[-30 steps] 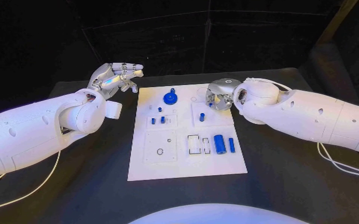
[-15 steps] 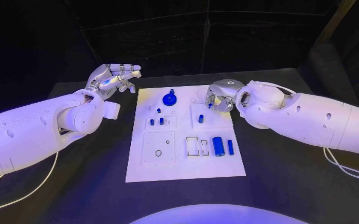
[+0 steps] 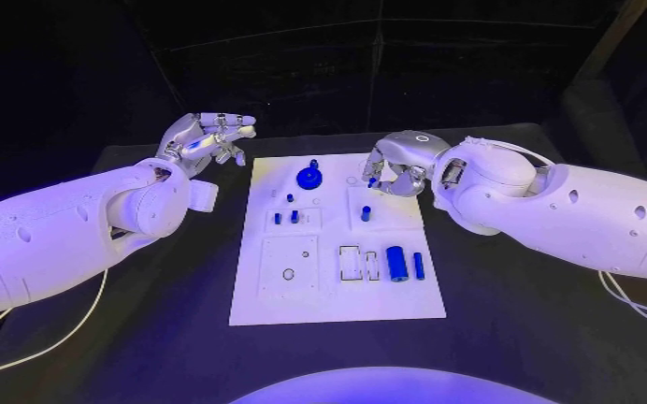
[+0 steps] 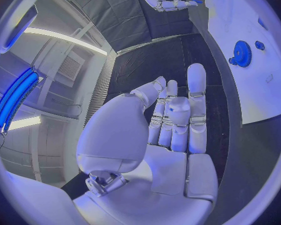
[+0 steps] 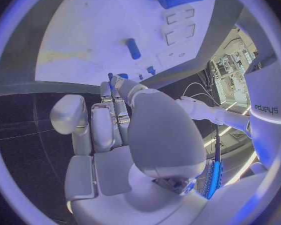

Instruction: Assemble the parts on the task board

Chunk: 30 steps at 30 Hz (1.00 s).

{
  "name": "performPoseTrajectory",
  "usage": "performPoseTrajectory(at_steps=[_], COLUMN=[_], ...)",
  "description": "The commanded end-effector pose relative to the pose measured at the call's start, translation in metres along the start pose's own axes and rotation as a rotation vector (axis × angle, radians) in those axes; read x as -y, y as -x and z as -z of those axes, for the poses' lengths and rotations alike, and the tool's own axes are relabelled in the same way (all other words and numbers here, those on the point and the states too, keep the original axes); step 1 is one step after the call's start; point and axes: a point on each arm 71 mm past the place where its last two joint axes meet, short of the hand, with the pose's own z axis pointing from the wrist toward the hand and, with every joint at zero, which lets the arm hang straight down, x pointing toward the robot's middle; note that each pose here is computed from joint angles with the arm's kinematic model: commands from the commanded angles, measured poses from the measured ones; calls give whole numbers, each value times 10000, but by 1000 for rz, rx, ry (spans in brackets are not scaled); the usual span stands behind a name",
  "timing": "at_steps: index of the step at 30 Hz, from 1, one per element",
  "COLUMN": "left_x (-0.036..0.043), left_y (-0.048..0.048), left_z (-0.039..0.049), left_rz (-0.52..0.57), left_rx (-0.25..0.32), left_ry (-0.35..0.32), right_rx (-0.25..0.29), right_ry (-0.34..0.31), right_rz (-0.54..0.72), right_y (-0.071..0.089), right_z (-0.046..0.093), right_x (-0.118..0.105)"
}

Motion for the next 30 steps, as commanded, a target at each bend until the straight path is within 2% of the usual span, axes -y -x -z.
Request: performPoseTrajectory(at_steps=[1, 9, 14, 20, 24, 30], left_x=[7, 5, 4, 4, 4, 2], left_y=[-22, -79, -133, -173, -187, -205], left_z=[-10, -28, -44, -55, -59, -68], left_rz=[7, 12, 16, 19, 20, 22], left_rx=[-10, -21, -31, -39, -41, -45], left_ry=[-3, -4, -4, -4, -4, -3], right_rx=[40, 19, -70, -166, -202, -228], right_ry=[67, 165, 223, 260, 266, 273], right_rz=[-63, -94, -98, -98, -93, -86], right_y=[51, 14, -269, -614, -746, -843], right_z=[-38, -203, -311, -337, -335, -336], right_x=[-245, -629, -865, -1027, -1059, -1085])
